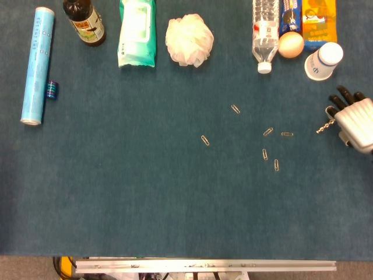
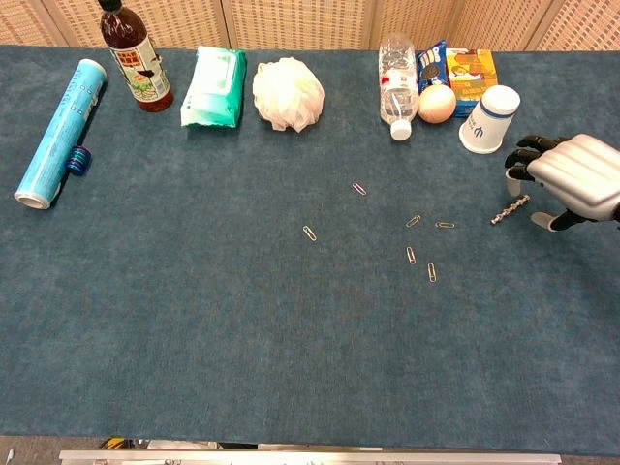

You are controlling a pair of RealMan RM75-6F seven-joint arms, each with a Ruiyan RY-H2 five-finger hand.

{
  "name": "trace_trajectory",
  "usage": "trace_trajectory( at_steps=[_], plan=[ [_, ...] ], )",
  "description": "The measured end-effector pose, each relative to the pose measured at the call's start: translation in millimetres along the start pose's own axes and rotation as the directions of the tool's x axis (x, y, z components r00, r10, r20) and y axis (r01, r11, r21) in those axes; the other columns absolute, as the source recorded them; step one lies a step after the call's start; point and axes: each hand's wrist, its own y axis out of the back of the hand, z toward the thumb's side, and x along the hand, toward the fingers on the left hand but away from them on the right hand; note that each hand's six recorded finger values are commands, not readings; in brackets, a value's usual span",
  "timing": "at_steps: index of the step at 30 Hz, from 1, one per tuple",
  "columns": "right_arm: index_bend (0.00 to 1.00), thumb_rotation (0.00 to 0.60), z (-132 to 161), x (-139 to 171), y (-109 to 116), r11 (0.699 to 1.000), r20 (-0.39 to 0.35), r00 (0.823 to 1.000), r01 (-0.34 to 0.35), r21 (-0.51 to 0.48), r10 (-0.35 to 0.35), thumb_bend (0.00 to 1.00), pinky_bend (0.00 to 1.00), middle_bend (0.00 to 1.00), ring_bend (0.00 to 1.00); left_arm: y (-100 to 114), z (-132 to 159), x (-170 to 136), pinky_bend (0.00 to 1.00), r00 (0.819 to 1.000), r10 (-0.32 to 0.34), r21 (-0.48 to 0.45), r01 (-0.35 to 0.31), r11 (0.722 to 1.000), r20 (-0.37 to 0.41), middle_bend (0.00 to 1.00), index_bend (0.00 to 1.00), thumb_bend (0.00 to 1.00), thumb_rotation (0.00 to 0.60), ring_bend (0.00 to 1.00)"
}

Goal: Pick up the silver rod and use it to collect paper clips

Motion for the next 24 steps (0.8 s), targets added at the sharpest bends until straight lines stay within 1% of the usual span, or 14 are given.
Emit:
trace_trajectory(
  at_steps=[6,15,24],
  plan=[
    [0.44,0.600,5.1,-4.9,-3.5,1.000,-0.007,1.000,-0.001,0.003,0.001,0.22,0.33,0.26,0.12,0.4,-1.0,-0.3,0.43,1.000,-0.004,0.000,0.004,1.000,-0.006,0.40,0.32,0.00,0.600,0.34],
    [0.46,0.600,12.6,-10.6,-5.2,1.000,-0.028,1.000,0.002,0.007,-0.001,0.10,0.33,0.26,0.12,2.0,-3.0,-1.4,0.43,1.000,-0.001,-0.003,0.001,1.000,-0.016,0.40,0.32,0.00,0.600,0.34],
    [0.50,0.600,18.3,-15.0,-5.1,1.000,-0.042,0.999,0.001,0.016,-0.001,0.11,0.33,0.26,0.12,2.9,-4.2,-2.0,0.43,1.000,0.000,-0.005,-0.001,1.000,-0.020,0.40,0.32,0.00,0.600,0.34]
  ],
)
